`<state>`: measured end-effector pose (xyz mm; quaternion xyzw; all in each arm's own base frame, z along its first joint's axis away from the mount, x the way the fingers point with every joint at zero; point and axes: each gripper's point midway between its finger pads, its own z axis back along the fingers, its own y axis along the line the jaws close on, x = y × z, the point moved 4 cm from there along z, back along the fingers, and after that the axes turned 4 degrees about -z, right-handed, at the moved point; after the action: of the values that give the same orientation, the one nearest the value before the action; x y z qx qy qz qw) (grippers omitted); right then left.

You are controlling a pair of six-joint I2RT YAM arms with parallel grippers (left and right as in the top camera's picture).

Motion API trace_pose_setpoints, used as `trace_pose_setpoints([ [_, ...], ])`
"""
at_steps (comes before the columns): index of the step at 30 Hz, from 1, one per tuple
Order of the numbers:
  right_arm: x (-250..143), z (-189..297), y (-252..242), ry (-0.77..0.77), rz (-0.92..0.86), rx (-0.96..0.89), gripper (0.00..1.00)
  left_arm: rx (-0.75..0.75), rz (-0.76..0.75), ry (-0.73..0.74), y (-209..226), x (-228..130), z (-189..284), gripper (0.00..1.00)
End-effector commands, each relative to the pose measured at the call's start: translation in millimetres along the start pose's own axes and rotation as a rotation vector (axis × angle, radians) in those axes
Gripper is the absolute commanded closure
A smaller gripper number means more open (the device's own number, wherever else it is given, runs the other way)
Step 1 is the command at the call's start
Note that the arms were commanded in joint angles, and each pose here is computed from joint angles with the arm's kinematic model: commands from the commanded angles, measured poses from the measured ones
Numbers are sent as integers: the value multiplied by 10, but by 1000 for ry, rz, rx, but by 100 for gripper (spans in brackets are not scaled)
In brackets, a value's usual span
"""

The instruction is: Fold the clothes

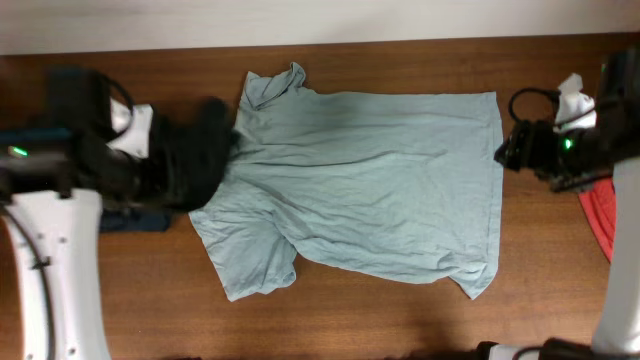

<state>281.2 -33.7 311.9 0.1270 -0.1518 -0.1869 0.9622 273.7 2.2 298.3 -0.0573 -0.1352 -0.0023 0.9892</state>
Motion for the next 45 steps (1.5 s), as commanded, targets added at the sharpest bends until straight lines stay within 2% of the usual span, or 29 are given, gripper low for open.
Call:
trace_pose_setpoints([
  [1,-81,-301,-156,79,-81,-60,24,23,91,145,125,-231,-685,36],
  [4,-146,-507,-220,124,-92,-67,24,32,128,139,266,-240,-910,36],
  [11,-183,-646,-265,144,-97,-71,24,55,212,96,577,-231,-775,36],
  [17,-64,-663,-218,90,-83,-37,24,45,213,61,559,-227,-691,36],
  [20,-8,-677,-141,72,-69,21,21,-7,154,32,481,-197,-640,34],
  [23,52,-698,-48,57,-26,92,17,-76,147,-3,385,-153,-601,16],
  [24,69,-706,-48,52,-25,92,16,-102,146,-12,352,-136,-596,13],
  [26,98,-720,-46,44,-23,94,15,-165,141,-39,276,-82,-584,1],
  [29,113,-734,-43,41,-21,96,15,-293,126,-97,123,31,-540,1],
  [31,121,-734,-44,37,-20,95,15,-322,115,-130,93,94,-522,1],
  [36,145,-735,-40,26,-16,97,14,-342,106,-149,69,131,-509,1],
  [38,169,-737,-33,15,-12,101,10,-349,95,-151,48,137,-508,1],
  [42,184,-719,89,9,46,192,8,-337,71,-181,62,186,-494,1],
  [45,222,-716,103,-10,63,201,8,-330,43,-214,55,240,-388,5],
])
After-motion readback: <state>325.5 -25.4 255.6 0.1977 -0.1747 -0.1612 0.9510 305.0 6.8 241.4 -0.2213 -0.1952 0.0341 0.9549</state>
